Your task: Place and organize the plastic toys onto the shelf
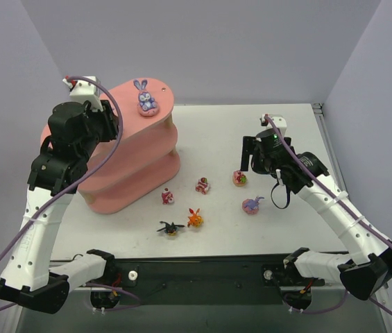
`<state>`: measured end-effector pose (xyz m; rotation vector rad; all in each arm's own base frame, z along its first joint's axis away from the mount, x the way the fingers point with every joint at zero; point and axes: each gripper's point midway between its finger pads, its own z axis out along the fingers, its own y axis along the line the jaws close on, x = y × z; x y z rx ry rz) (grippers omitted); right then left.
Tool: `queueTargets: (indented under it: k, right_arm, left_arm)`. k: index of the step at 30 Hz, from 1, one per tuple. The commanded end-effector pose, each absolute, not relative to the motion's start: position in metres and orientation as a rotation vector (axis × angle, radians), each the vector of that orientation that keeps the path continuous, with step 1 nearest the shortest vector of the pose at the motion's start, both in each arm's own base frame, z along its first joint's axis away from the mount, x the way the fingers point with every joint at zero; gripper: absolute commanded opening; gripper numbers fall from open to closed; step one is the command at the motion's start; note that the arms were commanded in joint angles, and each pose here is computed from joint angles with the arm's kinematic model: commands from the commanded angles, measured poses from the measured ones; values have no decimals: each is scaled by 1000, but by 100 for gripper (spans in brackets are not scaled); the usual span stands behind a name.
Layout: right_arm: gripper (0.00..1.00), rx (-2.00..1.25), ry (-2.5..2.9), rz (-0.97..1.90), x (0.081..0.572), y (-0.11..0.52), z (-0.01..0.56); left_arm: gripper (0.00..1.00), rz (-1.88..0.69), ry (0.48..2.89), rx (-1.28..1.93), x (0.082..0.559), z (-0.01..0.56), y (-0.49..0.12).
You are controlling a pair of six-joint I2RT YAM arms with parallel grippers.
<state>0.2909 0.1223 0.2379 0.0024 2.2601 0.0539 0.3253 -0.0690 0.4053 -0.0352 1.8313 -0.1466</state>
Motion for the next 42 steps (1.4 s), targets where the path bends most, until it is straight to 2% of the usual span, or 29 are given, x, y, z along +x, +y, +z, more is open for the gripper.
queueTargets:
  k: [1, 8, 12, 19, 29, 42]
  right_arm:
    - [80, 9, 2258, 27, 297, 120, 237]
    - [80, 10, 2257, 26, 298, 121, 238]
    - [80, 16, 2255, 25, 298, 119, 238]
    - [80, 21, 2257, 19, 298, 117, 237]
    - [80, 23, 2256, 25, 298, 117, 238]
    - [82, 62, 2263, 31, 296, 112, 235]
  left_arm:
    - [31, -101, 1766, -22, 325, 416, -61]
    - [37, -58, 1749, -31, 329, 415, -55]
    - [49, -52, 1747, -35, 331, 414, -54]
    - [60, -51, 1748, -42, 331, 412, -53]
    - [71, -76, 1715, -56, 325, 421, -53]
    - [82, -129, 1660, -76, 301, 449, -51]
